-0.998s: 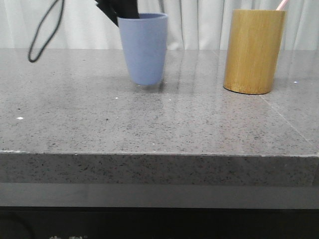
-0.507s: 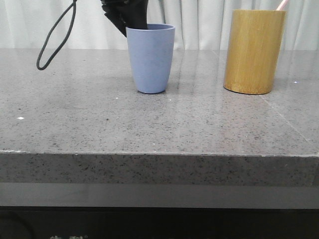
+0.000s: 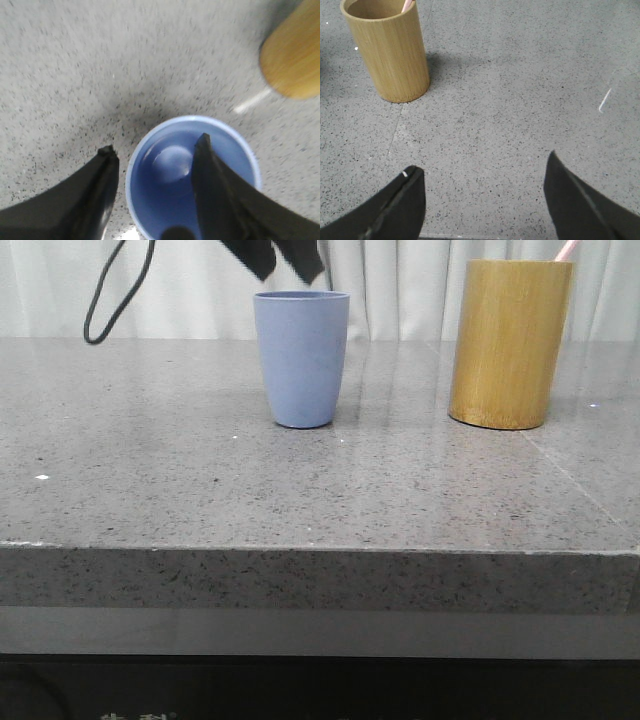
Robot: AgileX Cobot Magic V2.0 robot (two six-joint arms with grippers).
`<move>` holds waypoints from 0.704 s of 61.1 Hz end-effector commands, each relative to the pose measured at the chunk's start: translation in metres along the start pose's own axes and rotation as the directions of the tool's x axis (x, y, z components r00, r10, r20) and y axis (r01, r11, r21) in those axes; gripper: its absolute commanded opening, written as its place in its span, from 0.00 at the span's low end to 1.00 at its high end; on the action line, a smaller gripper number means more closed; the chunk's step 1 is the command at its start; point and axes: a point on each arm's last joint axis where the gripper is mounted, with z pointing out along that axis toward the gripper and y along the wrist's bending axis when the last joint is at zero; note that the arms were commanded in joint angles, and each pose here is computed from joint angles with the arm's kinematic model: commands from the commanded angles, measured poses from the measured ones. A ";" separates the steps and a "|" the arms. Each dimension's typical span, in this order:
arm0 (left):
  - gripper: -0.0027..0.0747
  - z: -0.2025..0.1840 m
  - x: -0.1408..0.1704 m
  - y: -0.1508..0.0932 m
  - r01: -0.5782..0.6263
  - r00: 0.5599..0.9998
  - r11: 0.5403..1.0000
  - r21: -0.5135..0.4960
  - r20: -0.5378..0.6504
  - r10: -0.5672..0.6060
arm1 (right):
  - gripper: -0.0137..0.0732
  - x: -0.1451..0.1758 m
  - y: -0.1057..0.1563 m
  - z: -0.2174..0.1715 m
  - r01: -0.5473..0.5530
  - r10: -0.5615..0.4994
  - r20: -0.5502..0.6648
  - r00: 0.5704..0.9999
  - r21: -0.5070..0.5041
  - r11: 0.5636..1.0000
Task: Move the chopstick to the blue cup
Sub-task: 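Open the left gripper and lift it away from the cup, then grasp the pink stick in the bamboo holder with the right gripper and lift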
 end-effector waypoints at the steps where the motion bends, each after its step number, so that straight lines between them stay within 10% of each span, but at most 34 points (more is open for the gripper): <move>1: 0.48 -0.070 -0.008 -0.003 0.031 0.987 0.999 0.030 0.155 -0.035 | 0.75 -0.015 0.000 -0.004 0.006 -0.005 0.090 0.996 -0.002 1.000; 22: 0.48 -0.151 0.020 0.010 0.103 0.944 0.994 0.047 0.310 -0.112 | 0.75 -0.015 0.000 -0.004 0.006 -0.005 0.089 0.996 -0.002 1.000; 43: 0.48 -0.179 0.113 -0.009 0.097 0.903 0.995 -0.033 0.423 -0.074 | 0.75 -0.014 0.001 -0.004 0.001 0.000 0.087 0.996 -0.006 1.000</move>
